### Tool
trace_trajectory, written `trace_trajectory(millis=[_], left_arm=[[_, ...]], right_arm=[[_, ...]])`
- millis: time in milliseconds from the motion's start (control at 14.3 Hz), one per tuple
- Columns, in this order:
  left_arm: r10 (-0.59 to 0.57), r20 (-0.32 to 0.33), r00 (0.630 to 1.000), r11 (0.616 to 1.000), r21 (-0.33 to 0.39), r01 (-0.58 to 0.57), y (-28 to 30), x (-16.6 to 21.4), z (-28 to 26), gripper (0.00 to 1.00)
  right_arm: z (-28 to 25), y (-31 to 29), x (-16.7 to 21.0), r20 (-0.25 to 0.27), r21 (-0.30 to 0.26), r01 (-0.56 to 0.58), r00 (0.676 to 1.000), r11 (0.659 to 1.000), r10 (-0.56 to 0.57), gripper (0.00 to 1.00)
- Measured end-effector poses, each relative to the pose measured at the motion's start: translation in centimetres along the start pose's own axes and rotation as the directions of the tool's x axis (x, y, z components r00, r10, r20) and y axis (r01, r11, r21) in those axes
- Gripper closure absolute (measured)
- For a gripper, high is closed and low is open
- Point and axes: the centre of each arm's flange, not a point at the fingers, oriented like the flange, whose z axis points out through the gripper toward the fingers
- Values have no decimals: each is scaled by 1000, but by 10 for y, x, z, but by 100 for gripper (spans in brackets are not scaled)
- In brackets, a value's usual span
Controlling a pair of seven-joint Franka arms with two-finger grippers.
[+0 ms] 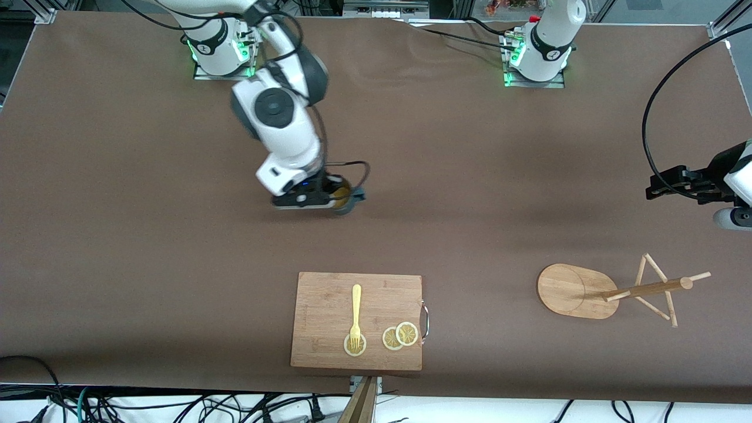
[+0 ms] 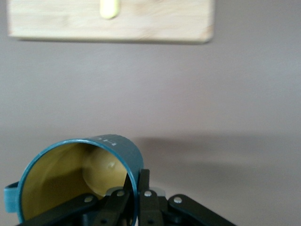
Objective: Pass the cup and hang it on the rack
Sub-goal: 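Carry the mug to mid-table with the right gripper while the left gripper approaches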
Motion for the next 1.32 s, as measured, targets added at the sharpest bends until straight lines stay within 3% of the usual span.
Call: trace_trajectory(millis=[418, 767, 906, 1045, 1324], left_arm=[[30, -1, 1000, 1000, 0, -30, 19, 2, 0, 0], [66, 3, 998, 998, 0, -66, 41, 2, 1, 0], [74, 15, 997, 997, -32, -74, 48, 1, 3, 0], [75, 35, 997, 993, -89, -72, 52, 0, 8, 0], [98, 113, 989, 981, -179, -76, 70, -21, 37, 0]], right_arm=[[79, -106, -37, -58, -61, -57, 997, 997, 54, 96], [102, -129, -34, -74, -34, -67, 995, 997, 65, 96], [102, -131, -35, -75, -32, -66, 995, 997, 63, 96], [101, -132, -35, -77, -30, -65, 995, 997, 62, 81], [81, -135, -27, -95, -23, -71, 993, 997, 69, 40]])
